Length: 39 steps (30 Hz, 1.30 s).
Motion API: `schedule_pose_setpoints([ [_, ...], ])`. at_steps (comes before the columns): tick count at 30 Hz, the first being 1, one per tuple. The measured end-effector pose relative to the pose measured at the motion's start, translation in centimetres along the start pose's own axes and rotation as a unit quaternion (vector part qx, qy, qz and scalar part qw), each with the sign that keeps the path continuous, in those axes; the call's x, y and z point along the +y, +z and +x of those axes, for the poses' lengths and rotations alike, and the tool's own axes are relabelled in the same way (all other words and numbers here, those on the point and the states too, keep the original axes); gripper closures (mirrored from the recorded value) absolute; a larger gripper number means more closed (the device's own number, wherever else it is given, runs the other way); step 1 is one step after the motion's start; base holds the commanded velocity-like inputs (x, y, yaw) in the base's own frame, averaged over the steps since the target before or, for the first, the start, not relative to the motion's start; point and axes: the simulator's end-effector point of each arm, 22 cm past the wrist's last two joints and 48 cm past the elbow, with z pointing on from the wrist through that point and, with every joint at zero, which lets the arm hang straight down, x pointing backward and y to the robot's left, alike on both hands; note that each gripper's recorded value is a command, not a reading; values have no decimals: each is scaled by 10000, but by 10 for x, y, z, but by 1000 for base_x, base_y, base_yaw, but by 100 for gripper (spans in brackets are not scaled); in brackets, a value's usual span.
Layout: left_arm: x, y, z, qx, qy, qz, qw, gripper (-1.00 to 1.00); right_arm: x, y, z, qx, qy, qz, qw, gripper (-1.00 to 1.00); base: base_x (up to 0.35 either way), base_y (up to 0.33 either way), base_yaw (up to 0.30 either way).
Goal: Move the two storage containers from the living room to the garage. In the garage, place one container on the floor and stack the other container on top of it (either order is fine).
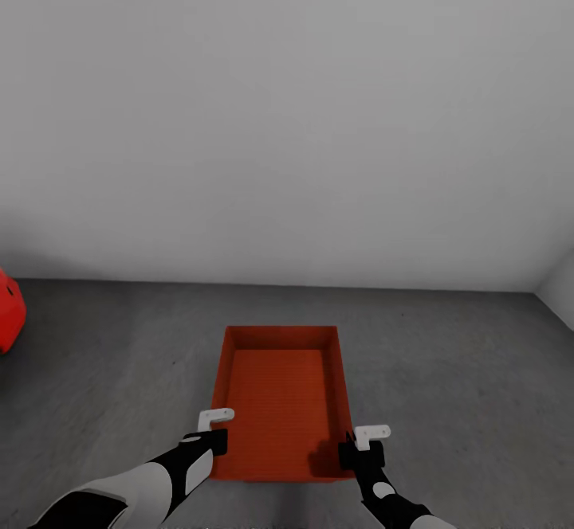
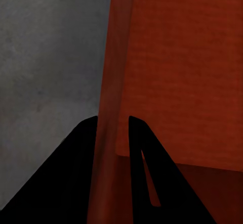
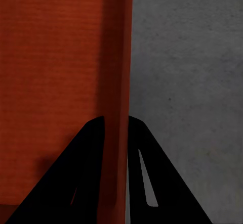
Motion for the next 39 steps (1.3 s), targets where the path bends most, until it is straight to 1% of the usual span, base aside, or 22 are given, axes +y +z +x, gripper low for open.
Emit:
schedule_pose_setpoints([
  [39,2,16,31,307,25,-31,9995,100,2,5,33,309,1,-16,9995,100,0,0,0],
])
